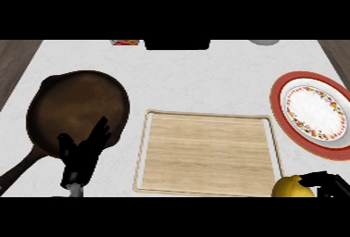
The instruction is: Pick the lemon from the tray and place it in the plate
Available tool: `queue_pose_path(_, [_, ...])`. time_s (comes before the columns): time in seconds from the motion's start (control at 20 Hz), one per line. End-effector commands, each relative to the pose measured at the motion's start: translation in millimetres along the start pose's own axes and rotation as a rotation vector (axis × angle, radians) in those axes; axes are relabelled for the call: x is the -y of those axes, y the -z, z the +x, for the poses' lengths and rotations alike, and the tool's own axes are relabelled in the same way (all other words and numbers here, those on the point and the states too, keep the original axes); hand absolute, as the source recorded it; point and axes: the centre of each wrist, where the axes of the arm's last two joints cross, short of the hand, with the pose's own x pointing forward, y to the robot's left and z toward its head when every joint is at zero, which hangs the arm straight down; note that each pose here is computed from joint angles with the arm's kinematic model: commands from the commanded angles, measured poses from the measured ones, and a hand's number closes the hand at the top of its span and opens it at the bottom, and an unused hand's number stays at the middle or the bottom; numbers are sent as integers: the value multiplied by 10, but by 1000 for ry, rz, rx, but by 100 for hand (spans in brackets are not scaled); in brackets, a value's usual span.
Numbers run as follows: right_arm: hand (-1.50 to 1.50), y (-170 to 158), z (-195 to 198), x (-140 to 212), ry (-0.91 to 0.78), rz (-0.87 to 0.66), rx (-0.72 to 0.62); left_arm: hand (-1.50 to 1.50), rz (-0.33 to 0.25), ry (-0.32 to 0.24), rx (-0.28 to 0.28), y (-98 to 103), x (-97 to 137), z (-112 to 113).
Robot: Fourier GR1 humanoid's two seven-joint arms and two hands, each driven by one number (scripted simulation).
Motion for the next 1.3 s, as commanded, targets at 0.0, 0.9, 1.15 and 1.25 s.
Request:
queue_pose_path(0.0, [150,260,-511,80,35,-128,-50,0,12,13,4,12,11,44])
queue_pose_path(0.9, [150,1829,-1912,495,-22,-281,-62,0,-37,16,15,90,94,37])
queue_pose_path(1.15, [150,1821,-2129,964,-122,-224,-237,0,-56,19,10,71,118,110])
queue_pose_path(1.25, [-150,1833,-2137,767,-257,-90,-266,0,-76,29,13,187,224,279])
